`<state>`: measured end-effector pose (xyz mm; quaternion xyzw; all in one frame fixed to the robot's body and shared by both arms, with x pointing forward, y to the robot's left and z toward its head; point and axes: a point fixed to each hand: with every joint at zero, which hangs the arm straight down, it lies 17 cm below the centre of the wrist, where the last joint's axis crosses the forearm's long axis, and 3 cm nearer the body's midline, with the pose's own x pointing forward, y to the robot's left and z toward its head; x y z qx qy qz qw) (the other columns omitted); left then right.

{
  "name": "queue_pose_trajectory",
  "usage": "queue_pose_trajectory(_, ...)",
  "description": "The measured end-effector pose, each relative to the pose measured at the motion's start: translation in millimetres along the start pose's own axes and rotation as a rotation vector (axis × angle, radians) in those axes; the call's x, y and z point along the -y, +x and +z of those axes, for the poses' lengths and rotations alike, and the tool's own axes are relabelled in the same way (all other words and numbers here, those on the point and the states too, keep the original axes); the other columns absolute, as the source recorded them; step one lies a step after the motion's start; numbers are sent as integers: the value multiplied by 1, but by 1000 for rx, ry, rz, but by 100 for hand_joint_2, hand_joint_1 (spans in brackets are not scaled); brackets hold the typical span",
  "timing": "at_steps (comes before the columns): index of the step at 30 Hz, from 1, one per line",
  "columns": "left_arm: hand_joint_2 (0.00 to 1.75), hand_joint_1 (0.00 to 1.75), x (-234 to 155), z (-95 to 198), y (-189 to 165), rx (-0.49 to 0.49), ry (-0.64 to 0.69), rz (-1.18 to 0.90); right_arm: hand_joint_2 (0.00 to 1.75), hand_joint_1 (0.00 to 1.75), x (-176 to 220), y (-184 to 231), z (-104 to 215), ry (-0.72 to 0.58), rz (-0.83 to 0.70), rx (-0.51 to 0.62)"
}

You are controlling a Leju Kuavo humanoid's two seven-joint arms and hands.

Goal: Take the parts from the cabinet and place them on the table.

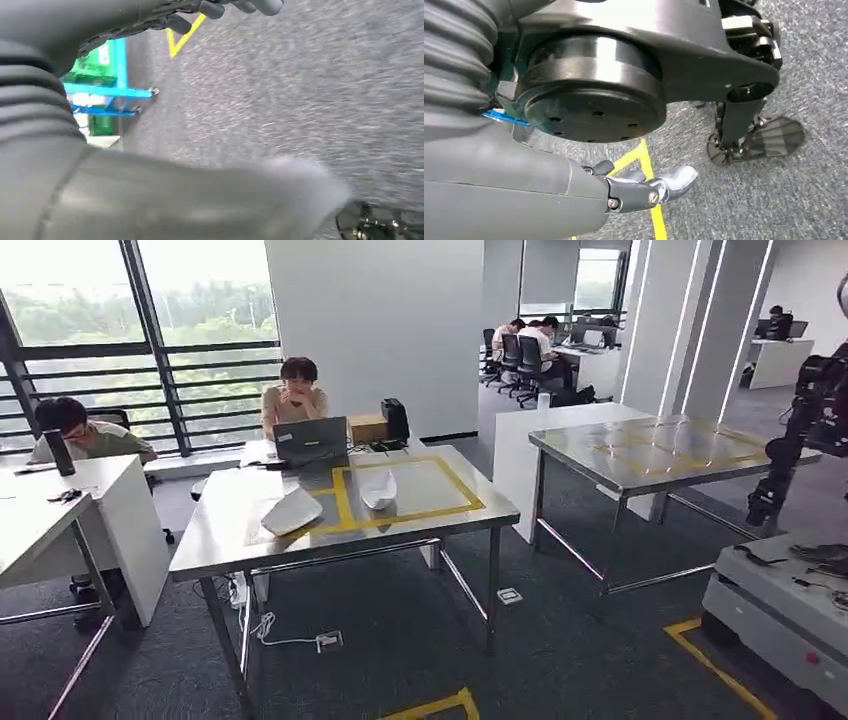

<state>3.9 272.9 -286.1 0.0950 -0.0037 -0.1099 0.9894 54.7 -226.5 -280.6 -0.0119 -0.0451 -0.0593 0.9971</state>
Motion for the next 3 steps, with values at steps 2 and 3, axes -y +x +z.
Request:
queue_pose_trajectory(2,0,0,2,0,-8,-11,-8,14,0,0,-6,7,1,12,6,17)
queue_pose_trajectory(3,0,0,3,0,-8,-11,-13,19,0,0,-8,8,1,18,7,23)
